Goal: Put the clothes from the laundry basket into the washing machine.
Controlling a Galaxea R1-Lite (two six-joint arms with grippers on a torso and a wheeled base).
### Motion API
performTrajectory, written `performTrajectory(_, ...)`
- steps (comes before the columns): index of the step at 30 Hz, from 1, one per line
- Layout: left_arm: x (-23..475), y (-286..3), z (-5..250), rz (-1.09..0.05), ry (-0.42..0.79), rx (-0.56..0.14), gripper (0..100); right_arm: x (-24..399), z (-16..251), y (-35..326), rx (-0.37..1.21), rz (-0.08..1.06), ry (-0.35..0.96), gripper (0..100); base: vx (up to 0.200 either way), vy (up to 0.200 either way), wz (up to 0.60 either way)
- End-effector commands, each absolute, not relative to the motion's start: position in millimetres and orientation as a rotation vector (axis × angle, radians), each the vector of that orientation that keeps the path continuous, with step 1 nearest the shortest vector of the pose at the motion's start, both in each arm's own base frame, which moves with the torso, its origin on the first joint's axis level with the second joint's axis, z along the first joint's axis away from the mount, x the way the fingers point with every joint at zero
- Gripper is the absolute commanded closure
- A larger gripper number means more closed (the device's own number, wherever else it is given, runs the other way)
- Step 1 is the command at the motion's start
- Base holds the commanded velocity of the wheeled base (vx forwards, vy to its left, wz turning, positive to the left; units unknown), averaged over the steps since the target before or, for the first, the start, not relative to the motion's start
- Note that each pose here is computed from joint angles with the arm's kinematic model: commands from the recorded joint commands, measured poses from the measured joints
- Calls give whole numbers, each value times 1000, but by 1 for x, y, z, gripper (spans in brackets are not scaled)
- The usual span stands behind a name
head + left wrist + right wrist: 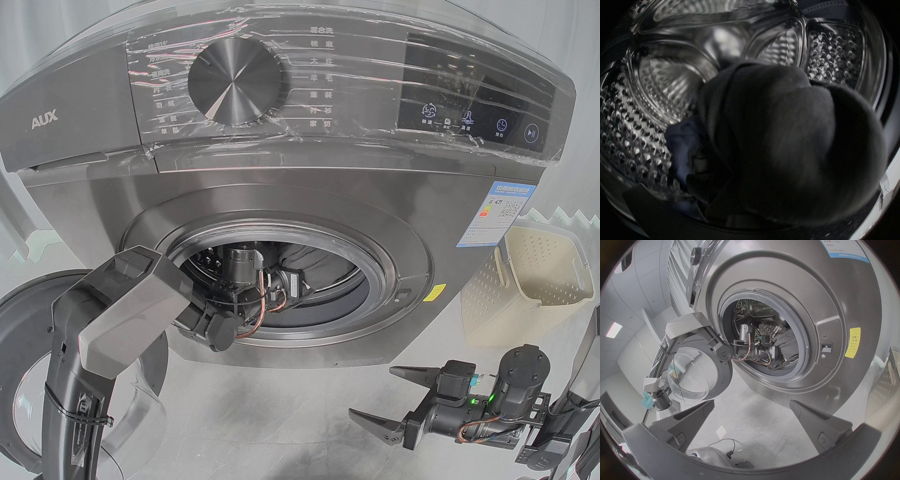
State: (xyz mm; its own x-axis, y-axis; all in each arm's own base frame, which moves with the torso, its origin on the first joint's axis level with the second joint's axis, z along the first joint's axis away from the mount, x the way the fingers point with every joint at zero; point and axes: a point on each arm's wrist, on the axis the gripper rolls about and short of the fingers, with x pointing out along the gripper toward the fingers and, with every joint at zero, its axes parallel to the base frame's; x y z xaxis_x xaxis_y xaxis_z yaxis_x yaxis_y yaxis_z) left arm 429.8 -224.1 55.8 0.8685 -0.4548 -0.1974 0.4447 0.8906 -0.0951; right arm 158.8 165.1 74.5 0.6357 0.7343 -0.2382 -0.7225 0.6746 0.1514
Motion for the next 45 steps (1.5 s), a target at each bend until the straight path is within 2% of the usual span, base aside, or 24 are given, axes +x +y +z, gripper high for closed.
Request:
performTrajectory(1,459,-235,56,-418,121,-87,100,159,76,166,46,837,284,0,0,0,0)
performTrajectory(2,468,-236,63,-389,67,-118,100,159,76,166,47,837,281,0,0,0,0)
performTrajectory(3,469,-236,63,-386,63,-121,100,159,77,166,48,837,278,0,0,0,0)
performTrajectory(5,483,-238,82,-352,-50,-178,100,159,78,166,49,836,275,0,0,0,0)
performTrajectory(9,496,-237,105,-311,-169,-217,100,160,78,167,51,838,271,0,0,0,0)
performTrajectory(13,497,-239,105,-311,-176,-221,100,160,78,167,51,837,271,0,0,0,0)
performTrajectory(18,491,-243,87,-316,-114,-198,100,160,78,167,50,838,273,0,0,0,0)
performTrajectory(19,486,-242,84,-318,-93,-190,0,160,78,167,50,838,273,0,0,0,0)
performTrajectory(25,474,-235,74,-325,-15,-165,0,160,77,166,49,836,275,0,0,0,0)
performTrajectory(27,458,-227,70,-328,58,-135,0,159,78,166,49,838,275,0,0,0,0)
performTrajectory(32,413,-221,70,-433,178,-96,0,161,77,163,50,822,276,0,0,0,0)
performTrajectory(37,396,-221,62,-459,174,-69,0,161,80,163,50,824,266,0,0,0,0)
performTrajectory(38,378,-220,59,-482,176,-34,0,159,83,162,54,829,251,0,0,0,0)
performTrajectory(41,355,-221,54,-519,216,-7,0,159,83,161,54,828,252,0,0,0,0)
performTrajectory(45,335,-220,53,-556,209,15,0,159,83,160,56,827,253,0,0,0,0)
